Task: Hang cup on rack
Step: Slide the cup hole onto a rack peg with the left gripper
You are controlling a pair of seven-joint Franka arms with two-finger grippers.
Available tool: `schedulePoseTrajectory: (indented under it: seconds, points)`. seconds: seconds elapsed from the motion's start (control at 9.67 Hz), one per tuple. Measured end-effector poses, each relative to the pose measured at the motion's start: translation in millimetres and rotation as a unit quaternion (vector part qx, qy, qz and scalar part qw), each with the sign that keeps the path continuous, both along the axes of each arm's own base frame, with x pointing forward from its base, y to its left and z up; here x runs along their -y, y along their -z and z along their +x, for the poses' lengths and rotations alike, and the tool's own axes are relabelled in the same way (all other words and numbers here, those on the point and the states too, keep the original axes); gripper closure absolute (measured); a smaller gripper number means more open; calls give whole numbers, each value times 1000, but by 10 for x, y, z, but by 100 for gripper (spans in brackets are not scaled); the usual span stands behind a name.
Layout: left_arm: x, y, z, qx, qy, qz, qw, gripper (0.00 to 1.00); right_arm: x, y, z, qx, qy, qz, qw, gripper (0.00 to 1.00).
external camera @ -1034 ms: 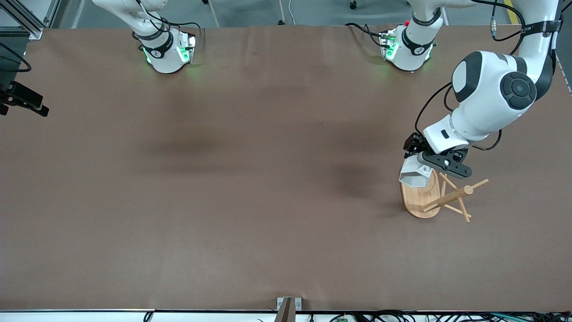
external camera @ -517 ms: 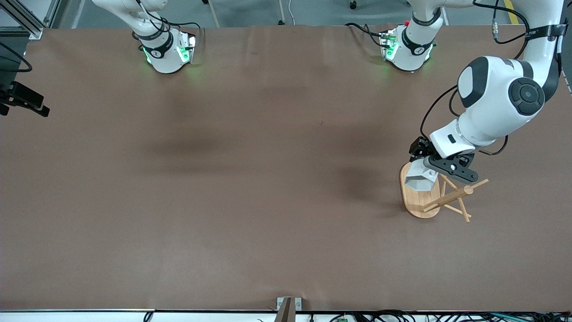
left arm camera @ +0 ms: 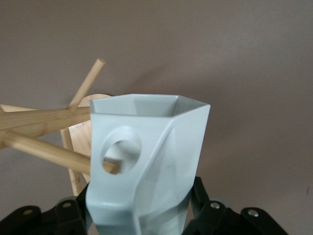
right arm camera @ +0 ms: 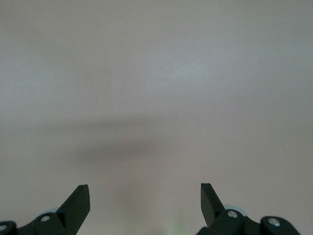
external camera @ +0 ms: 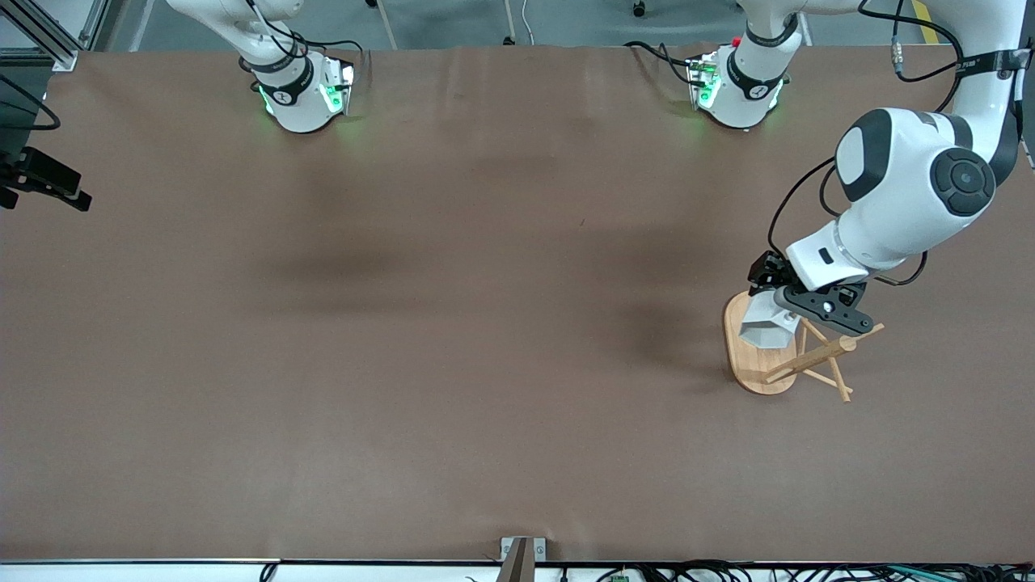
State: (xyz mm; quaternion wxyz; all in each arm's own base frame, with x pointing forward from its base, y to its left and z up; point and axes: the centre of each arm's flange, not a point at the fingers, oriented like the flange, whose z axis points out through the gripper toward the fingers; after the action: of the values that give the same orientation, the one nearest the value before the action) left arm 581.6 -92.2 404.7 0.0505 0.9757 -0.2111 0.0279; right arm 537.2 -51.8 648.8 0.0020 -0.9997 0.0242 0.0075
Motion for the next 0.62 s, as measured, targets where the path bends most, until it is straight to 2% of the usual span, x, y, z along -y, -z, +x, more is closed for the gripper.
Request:
schedulePoseTrajectory:
  seconds: [0.62]
  points:
    - [-112, 91, 50, 3, 13, 3, 1000, 23, -6, 0, 1, 0, -1, 0, 1000, 0]
